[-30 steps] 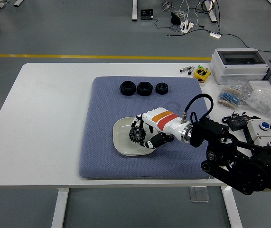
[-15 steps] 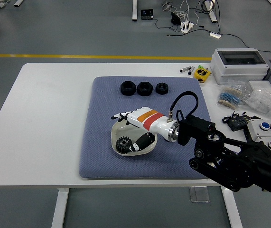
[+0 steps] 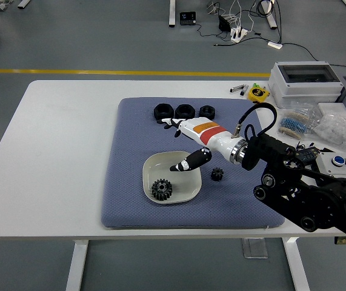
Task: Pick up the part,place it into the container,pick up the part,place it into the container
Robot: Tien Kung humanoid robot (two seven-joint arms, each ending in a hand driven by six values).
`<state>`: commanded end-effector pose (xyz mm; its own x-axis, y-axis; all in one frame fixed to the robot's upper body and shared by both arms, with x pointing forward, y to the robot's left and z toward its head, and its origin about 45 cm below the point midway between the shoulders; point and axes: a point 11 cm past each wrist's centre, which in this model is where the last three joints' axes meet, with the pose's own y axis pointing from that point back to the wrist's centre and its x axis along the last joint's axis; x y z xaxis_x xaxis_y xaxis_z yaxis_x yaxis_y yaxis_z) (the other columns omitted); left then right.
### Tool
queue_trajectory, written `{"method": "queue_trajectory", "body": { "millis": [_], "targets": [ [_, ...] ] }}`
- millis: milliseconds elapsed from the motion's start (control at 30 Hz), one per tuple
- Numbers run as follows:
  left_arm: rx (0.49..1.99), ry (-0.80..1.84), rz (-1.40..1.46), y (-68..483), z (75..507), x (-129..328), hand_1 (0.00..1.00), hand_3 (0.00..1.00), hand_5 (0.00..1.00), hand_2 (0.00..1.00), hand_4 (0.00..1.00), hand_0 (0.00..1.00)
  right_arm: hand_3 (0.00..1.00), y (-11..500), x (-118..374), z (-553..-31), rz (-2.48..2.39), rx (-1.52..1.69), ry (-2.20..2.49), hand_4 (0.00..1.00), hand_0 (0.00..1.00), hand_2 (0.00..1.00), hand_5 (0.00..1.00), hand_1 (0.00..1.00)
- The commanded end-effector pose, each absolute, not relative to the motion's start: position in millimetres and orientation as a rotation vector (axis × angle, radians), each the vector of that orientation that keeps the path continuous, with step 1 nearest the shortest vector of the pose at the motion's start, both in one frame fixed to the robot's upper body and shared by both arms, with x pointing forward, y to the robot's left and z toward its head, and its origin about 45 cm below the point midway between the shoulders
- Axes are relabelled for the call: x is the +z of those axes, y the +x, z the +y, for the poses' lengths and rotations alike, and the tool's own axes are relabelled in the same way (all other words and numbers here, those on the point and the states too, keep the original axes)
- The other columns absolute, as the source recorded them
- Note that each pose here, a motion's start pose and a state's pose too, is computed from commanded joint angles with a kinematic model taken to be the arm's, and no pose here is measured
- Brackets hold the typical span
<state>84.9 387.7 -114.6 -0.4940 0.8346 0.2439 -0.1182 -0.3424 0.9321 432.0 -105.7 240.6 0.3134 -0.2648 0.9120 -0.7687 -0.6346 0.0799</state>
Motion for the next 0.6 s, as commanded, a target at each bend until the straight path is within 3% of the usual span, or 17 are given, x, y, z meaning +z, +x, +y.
{"method": "queue_trajectory", "body": {
  "millis": [100,133,300,333,500,533,600],
  "targets": [
    [1.901,0.994,1.232,85.0,387.8,-114.6,0.617,0.567,0.703,0.642,0.618,0.710,0.837,440.9,243.2,-127.1,-0.937,1.281,2.022,0.998,0.659,0.747,0.240,0.644],
    [1.902,0.993,1.232,85.0,387.8,-114.6,0.617,0.566,0.703,0.640,0.619,0.710,0.803,441.6,243.2,-129.1,-0.936,1.281,2.017,0.998,0.575,0.680,0.232,0.597],
    [1.898,0.994,1.231,85.8,387.0,-114.6,0.617,0.566,0.703,0.640,0.619,0.710,0.803,444.9,234.9,-157.6,-0.932,1.229,1.993,0.998,0.575,0.680,0.232,0.597],
    [1.898,0.994,1.231,85.8,386.8,-114.7,0.620,0.565,0.704,0.641,0.618,0.710,0.742,444.4,232.9,-162.7,-0.928,1.224,1.986,0.965,0.562,0.670,0.212,0.587],
    [1.900,0.991,1.234,85.3,385.6,-115.1,0.620,0.565,0.704,0.641,0.618,0.710,0.742,437.9,222.6,-178.9,-0.876,1.223,1.950,0.965,0.562,0.670,0.212,0.587],
    [1.900,0.991,1.235,85.2,385.4,-115.2,0.621,0.565,0.702,0.641,0.618,0.709,0.670,436.7,220.5,-180.6,-0.866,1.223,1.946,0.909,0.569,0.659,0.190,0.586],
    [1.898,0.992,1.235,85.1,384.8,-115.3,0.621,0.565,0.702,0.641,0.618,0.709,0.670,433.5,213.7,-183.9,-0.842,1.215,1.938,0.909,0.569,0.659,0.190,0.586]
  ]
}}
